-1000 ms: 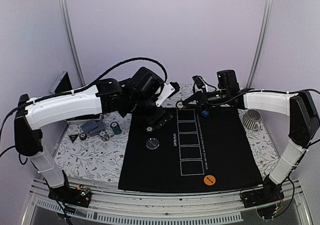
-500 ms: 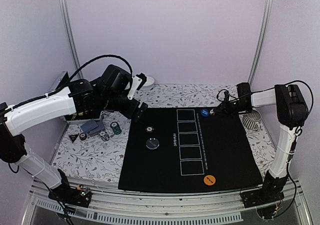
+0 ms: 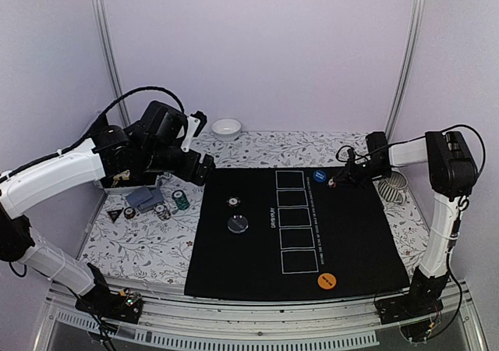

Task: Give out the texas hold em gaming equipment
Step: Place the poker chips pile in the small blind area.

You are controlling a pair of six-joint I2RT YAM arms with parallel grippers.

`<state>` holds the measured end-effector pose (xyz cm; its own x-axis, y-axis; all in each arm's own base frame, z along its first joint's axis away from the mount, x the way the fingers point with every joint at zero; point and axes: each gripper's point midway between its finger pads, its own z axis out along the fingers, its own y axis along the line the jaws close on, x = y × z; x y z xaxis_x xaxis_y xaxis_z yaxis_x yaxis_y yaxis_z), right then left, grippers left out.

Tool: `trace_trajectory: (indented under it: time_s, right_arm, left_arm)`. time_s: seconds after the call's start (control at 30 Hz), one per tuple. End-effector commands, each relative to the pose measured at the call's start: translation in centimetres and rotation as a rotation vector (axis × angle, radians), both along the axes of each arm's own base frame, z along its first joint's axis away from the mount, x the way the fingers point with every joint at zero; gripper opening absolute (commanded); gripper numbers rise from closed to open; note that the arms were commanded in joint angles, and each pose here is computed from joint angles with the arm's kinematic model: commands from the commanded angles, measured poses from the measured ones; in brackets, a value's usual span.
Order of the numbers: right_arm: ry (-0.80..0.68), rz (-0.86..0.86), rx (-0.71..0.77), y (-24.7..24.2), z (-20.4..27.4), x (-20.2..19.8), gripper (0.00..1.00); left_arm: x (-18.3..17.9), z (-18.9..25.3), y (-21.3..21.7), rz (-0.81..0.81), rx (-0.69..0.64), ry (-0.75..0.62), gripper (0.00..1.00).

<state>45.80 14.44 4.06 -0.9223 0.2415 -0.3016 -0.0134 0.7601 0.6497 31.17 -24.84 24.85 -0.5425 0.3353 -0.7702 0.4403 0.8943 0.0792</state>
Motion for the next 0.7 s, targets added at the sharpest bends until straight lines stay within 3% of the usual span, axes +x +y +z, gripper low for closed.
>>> trace_trajectory:
  time_s: [0.0, 0.67]
  right_arm:
    - [0.035, 0.018, -0.043, -0.3, -1.7, -0.3, 0.02]
    - [0.054, -0.063, -0.256, -3.7, -2.9, 0.9, 0.18]
  left_arm:
    - [0.1, 0.1, 0.3, 0.008, -0.024, 0.004, 0.98]
    - [0.2, 0.2, 0.9, 0.014, -0.026, 0.003, 0.98]
